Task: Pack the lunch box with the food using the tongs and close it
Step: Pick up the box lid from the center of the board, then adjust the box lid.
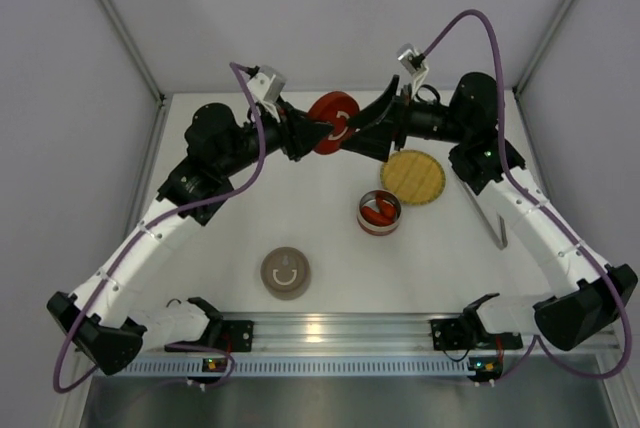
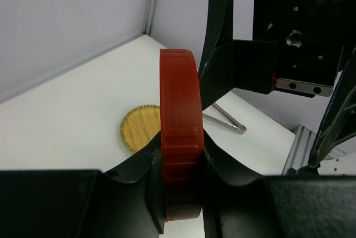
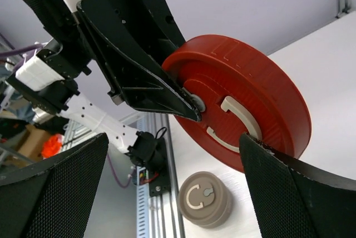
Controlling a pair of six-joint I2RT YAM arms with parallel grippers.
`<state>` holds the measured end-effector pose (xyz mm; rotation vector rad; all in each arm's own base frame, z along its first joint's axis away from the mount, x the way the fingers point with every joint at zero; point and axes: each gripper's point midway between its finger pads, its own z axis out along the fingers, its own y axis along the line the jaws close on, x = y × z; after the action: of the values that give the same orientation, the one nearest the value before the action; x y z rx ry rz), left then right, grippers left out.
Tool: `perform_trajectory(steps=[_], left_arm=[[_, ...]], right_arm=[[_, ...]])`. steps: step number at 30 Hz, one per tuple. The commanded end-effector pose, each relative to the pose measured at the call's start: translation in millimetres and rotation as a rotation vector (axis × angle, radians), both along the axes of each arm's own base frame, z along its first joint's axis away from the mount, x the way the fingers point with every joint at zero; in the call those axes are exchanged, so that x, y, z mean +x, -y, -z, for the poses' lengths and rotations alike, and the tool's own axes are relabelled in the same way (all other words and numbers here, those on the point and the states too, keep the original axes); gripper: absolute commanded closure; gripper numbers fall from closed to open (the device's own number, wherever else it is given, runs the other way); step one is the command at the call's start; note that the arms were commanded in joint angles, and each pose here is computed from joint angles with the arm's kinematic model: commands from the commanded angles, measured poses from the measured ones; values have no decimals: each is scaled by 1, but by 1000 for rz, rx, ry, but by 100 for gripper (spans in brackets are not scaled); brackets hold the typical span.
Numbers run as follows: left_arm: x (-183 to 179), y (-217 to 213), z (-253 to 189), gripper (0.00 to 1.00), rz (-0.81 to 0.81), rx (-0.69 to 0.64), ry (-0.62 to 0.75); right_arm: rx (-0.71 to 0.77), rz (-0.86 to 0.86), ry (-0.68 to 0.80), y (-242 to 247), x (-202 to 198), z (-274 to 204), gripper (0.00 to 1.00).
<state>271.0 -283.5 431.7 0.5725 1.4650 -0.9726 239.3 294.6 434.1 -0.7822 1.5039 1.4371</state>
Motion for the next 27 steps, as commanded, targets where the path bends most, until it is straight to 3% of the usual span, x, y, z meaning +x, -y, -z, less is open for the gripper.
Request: perform_trajectory(steps=[1, 5, 19, 27], left_arm=[[-1, 3, -5, 100, 48, -24, -93], [5, 0, 2, 100, 87, -29, -187], [23, -20, 4, 100, -65, 14, -95], [21, -16, 9, 100, -53, 10, -110]], right_arm=[[77, 17, -82, 0, 13, -9, 1], [91, 26, -147, 2, 22, -5, 1], [11, 162, -195, 8, 42, 23, 1], [8, 176, -234, 5, 46, 31, 1]])
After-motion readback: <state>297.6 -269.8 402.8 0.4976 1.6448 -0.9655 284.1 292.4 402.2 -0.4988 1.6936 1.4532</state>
